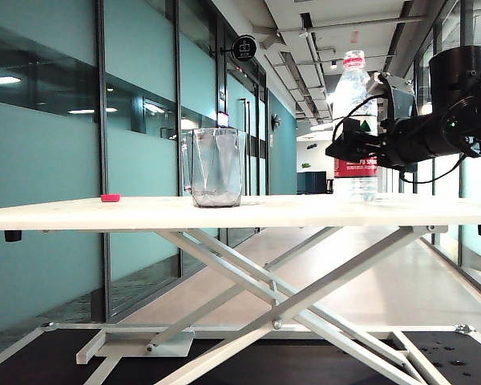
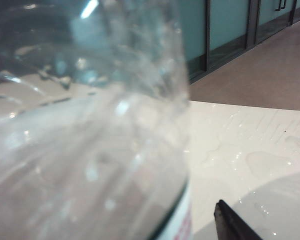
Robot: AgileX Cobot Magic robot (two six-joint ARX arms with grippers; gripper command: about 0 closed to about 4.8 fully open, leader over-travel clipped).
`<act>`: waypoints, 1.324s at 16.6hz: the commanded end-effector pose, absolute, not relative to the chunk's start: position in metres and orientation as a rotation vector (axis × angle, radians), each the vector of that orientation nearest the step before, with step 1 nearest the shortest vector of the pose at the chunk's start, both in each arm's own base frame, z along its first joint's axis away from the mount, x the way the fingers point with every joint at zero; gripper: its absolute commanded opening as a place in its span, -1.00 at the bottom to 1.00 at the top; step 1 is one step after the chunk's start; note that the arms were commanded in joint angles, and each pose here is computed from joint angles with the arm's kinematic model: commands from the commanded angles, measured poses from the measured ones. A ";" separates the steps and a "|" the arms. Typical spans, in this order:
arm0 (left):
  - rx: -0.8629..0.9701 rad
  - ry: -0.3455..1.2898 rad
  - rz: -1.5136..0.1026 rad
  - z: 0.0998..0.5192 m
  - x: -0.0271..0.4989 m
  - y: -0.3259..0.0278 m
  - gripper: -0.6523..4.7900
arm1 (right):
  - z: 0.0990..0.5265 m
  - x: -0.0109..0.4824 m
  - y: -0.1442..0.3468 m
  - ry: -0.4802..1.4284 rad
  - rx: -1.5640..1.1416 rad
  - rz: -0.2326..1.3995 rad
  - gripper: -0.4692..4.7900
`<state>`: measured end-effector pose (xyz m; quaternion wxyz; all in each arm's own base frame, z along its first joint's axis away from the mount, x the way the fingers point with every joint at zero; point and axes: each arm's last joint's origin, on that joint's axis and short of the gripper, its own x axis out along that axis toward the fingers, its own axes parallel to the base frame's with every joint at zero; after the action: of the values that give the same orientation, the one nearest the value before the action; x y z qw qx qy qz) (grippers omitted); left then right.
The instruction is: Pick up the mineral water bottle on the table and pour water into the mug until it's half full.
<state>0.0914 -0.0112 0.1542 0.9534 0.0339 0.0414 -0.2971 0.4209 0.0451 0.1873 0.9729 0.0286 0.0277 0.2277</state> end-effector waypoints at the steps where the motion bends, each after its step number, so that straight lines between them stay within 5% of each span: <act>1: 0.088 0.084 -0.612 0.154 0.091 -0.011 -0.78 | 0.191 0.422 0.046 0.029 0.049 0.451 1.00; 7: 0.086 0.083 -0.623 0.154 0.091 -0.012 -0.78 | 0.193 0.422 0.046 -0.001 0.041 0.443 1.00; 10: 0.087 0.082 -0.627 0.154 0.091 -0.012 -0.78 | 0.195 0.422 0.046 -0.025 0.014 0.446 0.66; 13: 0.090 0.081 -0.627 0.154 0.091 -0.012 -0.78 | 0.194 0.422 0.046 -0.015 0.016 0.446 -0.02; 22: 0.090 0.082 -0.627 0.154 0.091 -0.012 -0.78 | 0.224 0.396 0.085 0.104 -0.377 0.440 -0.02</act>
<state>0.0911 -0.0115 0.1542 0.9507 0.0437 0.0378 -0.3046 0.3994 0.0804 0.2149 0.9616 -0.1394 0.0648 0.2275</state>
